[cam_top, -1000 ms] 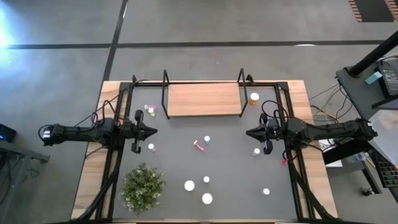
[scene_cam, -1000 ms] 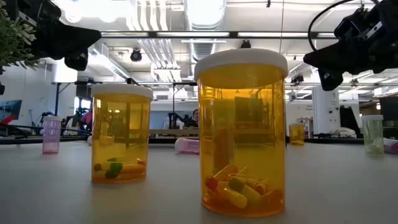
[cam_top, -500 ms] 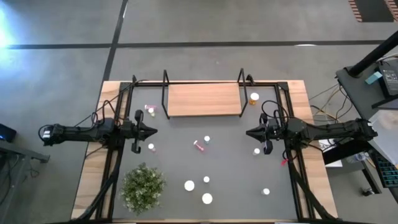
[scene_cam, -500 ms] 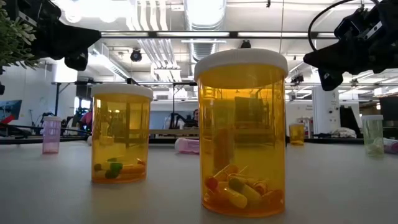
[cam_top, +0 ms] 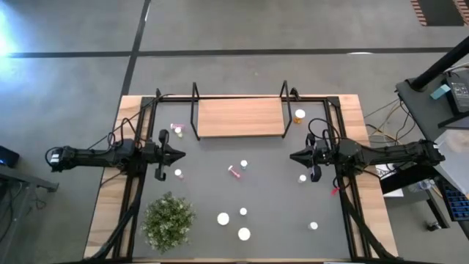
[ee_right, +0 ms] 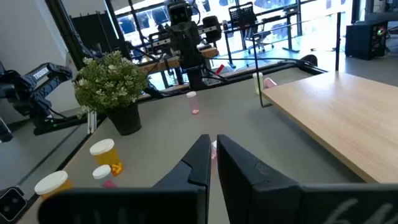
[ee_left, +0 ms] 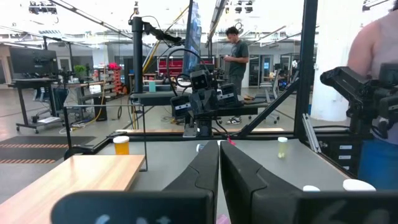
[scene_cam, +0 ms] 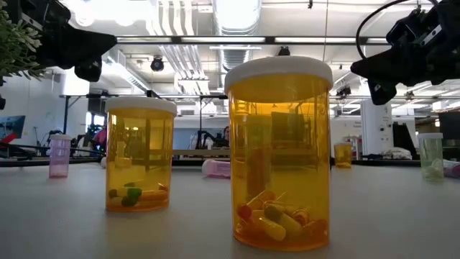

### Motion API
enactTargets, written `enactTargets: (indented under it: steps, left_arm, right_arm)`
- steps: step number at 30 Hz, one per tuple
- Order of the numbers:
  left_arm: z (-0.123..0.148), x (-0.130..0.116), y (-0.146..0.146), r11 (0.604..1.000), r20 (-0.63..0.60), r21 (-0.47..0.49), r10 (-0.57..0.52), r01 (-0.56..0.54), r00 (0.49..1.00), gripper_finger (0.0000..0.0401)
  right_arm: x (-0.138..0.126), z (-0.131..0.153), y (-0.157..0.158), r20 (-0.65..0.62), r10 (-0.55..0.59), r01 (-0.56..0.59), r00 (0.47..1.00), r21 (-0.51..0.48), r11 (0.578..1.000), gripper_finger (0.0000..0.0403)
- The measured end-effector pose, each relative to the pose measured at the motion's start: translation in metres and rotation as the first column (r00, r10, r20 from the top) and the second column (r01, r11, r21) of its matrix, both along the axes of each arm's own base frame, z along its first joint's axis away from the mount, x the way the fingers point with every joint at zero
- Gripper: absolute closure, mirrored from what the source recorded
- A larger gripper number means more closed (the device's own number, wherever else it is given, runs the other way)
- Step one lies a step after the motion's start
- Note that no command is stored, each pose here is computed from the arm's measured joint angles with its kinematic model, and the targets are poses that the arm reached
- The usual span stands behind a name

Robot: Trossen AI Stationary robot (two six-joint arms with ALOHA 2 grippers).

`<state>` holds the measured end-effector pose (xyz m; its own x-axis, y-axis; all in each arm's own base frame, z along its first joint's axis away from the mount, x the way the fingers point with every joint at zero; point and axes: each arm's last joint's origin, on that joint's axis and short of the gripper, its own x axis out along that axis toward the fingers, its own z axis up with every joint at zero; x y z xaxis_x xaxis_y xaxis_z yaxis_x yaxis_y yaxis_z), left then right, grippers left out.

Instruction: Pick and place medicine bottles onto shelf by color

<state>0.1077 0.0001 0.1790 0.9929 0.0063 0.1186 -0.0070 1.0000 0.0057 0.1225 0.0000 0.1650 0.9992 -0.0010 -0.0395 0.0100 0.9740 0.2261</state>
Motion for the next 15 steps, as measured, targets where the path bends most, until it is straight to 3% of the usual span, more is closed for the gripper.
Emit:
enactTargets:
  steps: [10, 15]
  left_arm:
    - [0.0000, 0.0000, 0.0000, 1.000, 0.000, 0.000, 0.000, 0.000, 1.000, 0.0401]
    - [0.0000, 0.0000, 0.0000, 1.000, 0.000, 0.000, 0.000, 0.000, 1.000, 0.0401]
  right_arm:
    - [0.0000, 0.0002, 0.0000, 0.001, 0.000, 0.000, 1.000, 0.000, 1.000, 0.0385]
    - [-0.0001, 0.0087, 0.0000, 0.091, -0.002, -0.003, 0.996, 0.058, 0.998, 0.0385]
